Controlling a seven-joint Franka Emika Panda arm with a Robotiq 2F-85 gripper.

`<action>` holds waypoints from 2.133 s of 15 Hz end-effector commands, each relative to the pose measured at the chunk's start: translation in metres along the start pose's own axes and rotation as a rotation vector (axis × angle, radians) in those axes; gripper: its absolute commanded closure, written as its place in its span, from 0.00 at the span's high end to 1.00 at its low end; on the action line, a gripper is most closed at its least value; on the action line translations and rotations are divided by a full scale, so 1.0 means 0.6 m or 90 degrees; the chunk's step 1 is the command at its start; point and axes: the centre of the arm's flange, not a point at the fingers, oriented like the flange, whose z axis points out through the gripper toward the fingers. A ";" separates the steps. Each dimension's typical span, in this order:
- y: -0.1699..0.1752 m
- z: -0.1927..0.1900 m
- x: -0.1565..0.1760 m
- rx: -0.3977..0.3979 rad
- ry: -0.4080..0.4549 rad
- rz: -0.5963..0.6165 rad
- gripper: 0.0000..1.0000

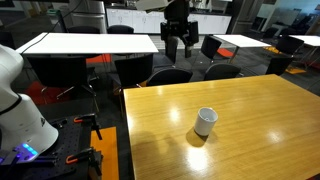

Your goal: Remove the marker from the mug cup and place it on the table

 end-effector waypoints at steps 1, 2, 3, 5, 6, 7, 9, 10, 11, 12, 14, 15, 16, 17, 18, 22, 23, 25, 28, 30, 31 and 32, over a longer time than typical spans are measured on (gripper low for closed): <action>0.032 0.017 0.040 0.013 -0.009 -0.057 1.00; 0.035 0.026 0.045 0.011 -0.011 -0.065 1.00; 0.039 0.033 0.050 0.011 -0.016 -0.072 1.00; 0.048 0.049 0.061 0.013 -0.026 -0.077 1.00; 0.052 0.056 0.065 0.018 -0.030 -0.073 1.00; 0.029 0.056 0.043 0.005 -0.025 -0.066 1.00; 0.036 0.067 0.051 0.005 -0.030 -0.064 1.00; 0.038 0.070 0.053 0.005 -0.031 -0.063 1.00; 0.038 0.070 0.054 0.005 -0.031 -0.063 1.00; 0.039 0.069 0.055 0.005 -0.031 -0.063 1.00; 0.041 0.074 0.069 0.009 -0.027 -0.053 1.00; 0.045 0.078 0.077 0.004 -0.029 -0.045 1.00; 0.051 0.083 0.088 0.013 -0.034 -0.045 1.00; 0.055 0.087 0.095 0.012 -0.038 -0.044 1.00; 0.060 0.092 0.104 0.014 -0.042 -0.046 1.00; 0.079 0.116 0.132 0.009 -0.057 -0.048 1.00; 0.083 0.122 0.138 0.006 -0.058 -0.049 1.00; 0.094 0.136 0.150 0.006 -0.057 -0.057 1.00; 0.107 0.160 0.165 0.010 -0.055 -0.061 1.00; 0.115 0.180 0.172 0.018 -0.061 -0.053 1.00; 0.117 0.188 0.174 0.021 -0.064 -0.052 1.00; 0.119 0.197 0.175 0.024 -0.068 -0.048 1.00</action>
